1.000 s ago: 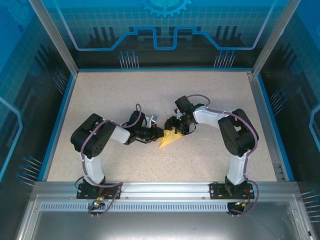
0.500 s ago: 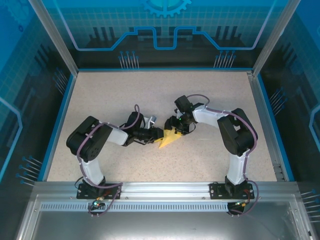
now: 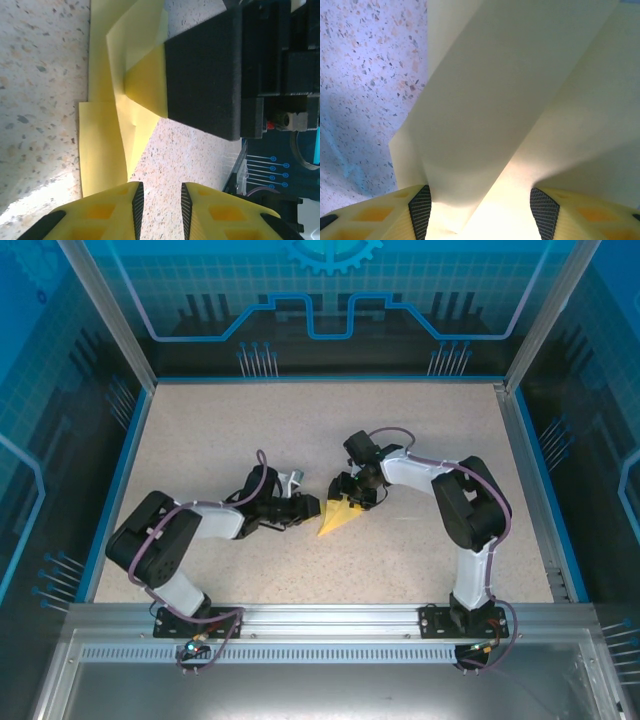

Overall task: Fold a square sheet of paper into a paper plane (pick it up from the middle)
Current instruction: Fourth fold the wing at the center of the table.

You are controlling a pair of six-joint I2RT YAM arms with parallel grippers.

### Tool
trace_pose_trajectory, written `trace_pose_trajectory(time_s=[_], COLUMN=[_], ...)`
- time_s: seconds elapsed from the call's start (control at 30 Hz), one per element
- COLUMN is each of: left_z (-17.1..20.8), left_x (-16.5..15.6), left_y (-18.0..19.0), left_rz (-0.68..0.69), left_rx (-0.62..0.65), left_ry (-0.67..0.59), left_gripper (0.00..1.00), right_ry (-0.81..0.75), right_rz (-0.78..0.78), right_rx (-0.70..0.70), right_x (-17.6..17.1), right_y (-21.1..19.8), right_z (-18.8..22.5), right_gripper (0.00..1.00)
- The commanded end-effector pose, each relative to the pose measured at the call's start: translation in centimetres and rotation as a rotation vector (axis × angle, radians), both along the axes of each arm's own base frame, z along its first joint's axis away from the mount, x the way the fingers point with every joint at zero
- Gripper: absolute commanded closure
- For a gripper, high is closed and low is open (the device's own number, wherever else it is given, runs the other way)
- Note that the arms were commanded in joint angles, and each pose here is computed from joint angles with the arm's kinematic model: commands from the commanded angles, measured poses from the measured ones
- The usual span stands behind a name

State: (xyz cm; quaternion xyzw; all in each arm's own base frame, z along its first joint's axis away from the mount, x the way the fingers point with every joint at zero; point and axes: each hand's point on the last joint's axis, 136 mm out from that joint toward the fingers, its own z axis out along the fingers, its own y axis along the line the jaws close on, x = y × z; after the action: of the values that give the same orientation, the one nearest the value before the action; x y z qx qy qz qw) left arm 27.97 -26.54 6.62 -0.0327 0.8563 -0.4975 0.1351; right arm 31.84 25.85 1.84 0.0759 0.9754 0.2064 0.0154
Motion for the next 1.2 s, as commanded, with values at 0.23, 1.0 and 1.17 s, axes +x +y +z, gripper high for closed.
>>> trace_pose_trajectory(time_s=[0.23, 1.0, 1.17], left_z=[-0.6, -2.8, -2.8], left_x=[-0.1, 0.8, 1.0], left_y=[-2.5, -1.9, -1.7], left_rz=[-0.068, -0.047, -0.039], left_rx=[0.011, 0.133, 0.15], left_ry=[-0.005, 0.039, 0.034], left_gripper=[0.69, 0.72, 0.73], right_ry=[0.117, 0.12, 0.12], right_rz=[-0.044, -0.052, -0.054], right_rx=[-0.204, -0.222, -0.228], right_x=[-2.6, -2.8, -2.9], right_y=[-3.8, -4.1, -4.2], right_z=[-4.2, -4.3, -4.3], right_gripper=[0.39, 0.4, 0.4])
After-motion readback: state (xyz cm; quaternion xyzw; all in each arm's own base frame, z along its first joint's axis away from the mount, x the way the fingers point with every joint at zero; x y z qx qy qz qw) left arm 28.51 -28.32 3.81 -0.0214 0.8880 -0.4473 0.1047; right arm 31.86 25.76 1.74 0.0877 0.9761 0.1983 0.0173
